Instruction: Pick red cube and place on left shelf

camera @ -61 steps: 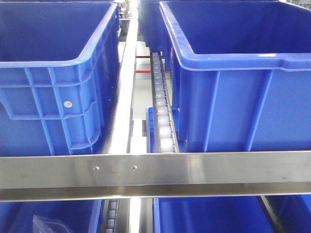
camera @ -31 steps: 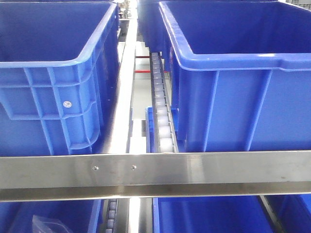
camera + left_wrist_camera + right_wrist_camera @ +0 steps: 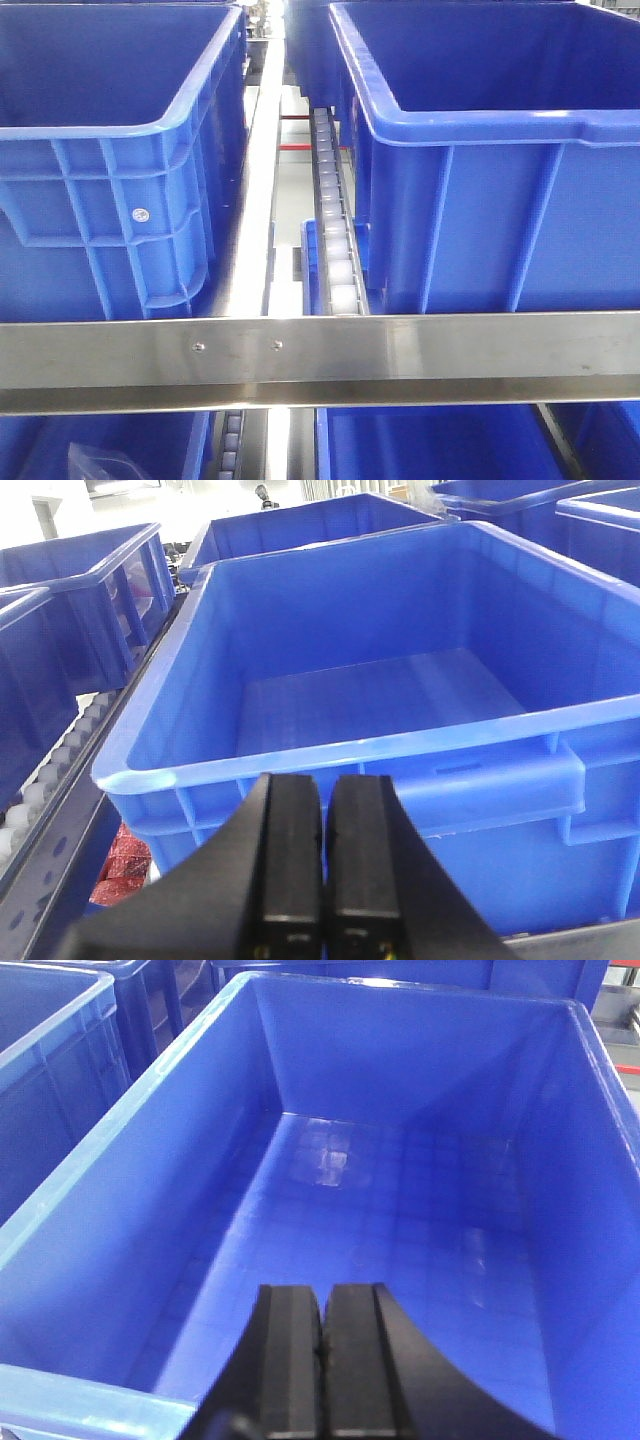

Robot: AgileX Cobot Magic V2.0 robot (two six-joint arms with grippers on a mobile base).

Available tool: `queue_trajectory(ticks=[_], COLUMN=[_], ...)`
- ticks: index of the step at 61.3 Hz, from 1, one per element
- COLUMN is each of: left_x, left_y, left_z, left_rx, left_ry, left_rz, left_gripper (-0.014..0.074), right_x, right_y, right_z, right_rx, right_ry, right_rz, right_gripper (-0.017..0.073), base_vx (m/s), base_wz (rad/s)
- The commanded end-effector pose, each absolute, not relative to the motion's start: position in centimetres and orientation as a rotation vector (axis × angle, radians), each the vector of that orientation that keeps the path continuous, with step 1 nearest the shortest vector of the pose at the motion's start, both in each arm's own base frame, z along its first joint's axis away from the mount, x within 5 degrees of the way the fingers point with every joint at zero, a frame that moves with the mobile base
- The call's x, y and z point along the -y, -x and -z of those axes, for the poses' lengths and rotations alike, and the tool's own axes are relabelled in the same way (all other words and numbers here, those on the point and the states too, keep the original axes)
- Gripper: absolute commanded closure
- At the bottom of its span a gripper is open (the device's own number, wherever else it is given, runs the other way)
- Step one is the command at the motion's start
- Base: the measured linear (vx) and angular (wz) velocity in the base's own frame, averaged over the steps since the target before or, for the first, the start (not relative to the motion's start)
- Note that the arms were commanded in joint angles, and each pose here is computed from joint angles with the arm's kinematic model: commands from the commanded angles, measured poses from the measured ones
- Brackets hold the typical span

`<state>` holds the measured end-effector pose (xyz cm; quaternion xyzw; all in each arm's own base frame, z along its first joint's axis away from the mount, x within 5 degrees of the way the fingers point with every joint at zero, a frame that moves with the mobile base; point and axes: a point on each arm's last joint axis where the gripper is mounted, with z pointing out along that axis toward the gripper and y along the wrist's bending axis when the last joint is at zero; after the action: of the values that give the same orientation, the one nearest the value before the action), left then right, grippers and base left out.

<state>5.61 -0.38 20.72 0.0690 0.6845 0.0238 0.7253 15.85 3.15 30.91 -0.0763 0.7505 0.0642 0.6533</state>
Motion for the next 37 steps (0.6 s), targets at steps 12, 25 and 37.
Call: queue_trajectory(ticks=[12,25,37], left_x=[0.4,0.4,0.4], left_y=[-5.7,-5.7,-5.7], left_z=[-20.7,-20.7,-20.7], left_rx=[-1.450,-1.450,-1.450], left_ry=[-0.143,-0.143,-0.143], left_rz=[-0.050,-0.050,-0.050], left_gripper=[0.0488,0.0488,0.0488], right_x=[-3.2,-2.6,-1.6], right_y=[-15.8,-13.2,-10.6], right_z=[-32.8,-34.0,-32.2], right_rx=[-1.581,-1.484,-1.448], right_ry=[0.175,0.160,0.120], right_rz=[-0.155,-0.153,-0.113], right_gripper=[0.0503,0.0503,0.0503], base_vx=[0.00,0.00,0.00], base_wz=[0.00,0.00,0.00])
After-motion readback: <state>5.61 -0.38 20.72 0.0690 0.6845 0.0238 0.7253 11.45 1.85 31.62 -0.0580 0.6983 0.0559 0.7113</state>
